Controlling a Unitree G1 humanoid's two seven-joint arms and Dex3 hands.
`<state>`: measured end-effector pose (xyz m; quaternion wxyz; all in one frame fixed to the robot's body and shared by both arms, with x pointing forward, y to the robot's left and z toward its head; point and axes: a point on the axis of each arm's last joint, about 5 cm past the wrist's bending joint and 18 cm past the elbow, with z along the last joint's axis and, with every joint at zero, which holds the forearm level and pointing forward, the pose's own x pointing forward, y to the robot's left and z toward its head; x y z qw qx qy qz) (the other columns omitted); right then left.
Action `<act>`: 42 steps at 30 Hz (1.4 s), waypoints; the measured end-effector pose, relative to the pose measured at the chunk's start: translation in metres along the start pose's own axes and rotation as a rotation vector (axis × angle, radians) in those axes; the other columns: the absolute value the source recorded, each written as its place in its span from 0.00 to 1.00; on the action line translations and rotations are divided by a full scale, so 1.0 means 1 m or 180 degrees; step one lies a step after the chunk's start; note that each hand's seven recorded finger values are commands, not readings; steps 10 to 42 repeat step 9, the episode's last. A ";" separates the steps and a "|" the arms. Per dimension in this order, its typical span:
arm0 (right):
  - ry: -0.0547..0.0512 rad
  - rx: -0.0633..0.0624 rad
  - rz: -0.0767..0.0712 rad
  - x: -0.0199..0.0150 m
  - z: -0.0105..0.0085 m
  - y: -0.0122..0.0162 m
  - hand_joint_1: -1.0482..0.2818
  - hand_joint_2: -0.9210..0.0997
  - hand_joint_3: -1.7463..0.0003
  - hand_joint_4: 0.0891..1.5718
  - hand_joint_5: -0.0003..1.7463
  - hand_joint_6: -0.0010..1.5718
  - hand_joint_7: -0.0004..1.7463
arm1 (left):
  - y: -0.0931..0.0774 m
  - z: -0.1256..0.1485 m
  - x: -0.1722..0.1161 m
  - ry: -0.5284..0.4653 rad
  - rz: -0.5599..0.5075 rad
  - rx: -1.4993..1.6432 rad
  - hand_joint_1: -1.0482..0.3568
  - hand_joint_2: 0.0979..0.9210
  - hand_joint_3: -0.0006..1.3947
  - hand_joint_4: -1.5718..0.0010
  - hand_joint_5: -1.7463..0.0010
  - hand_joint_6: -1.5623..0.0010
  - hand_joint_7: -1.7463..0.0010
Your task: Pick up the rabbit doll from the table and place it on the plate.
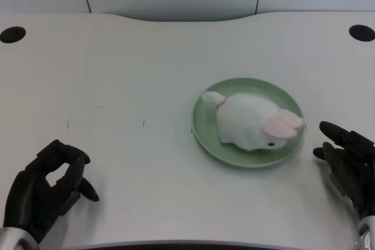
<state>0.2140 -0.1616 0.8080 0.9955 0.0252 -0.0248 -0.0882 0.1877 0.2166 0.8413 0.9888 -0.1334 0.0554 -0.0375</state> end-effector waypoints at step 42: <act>0.0017 -0.0010 -0.0044 0.0002 -0.0003 0.0012 0.54 0.00 0.82 0.39 0.50 0.59 0.01 | 0.002 0.002 0.003 -0.0055 0.0088 -0.0070 0.37 1.00 0.41 0.54 0.00 0.74 0.02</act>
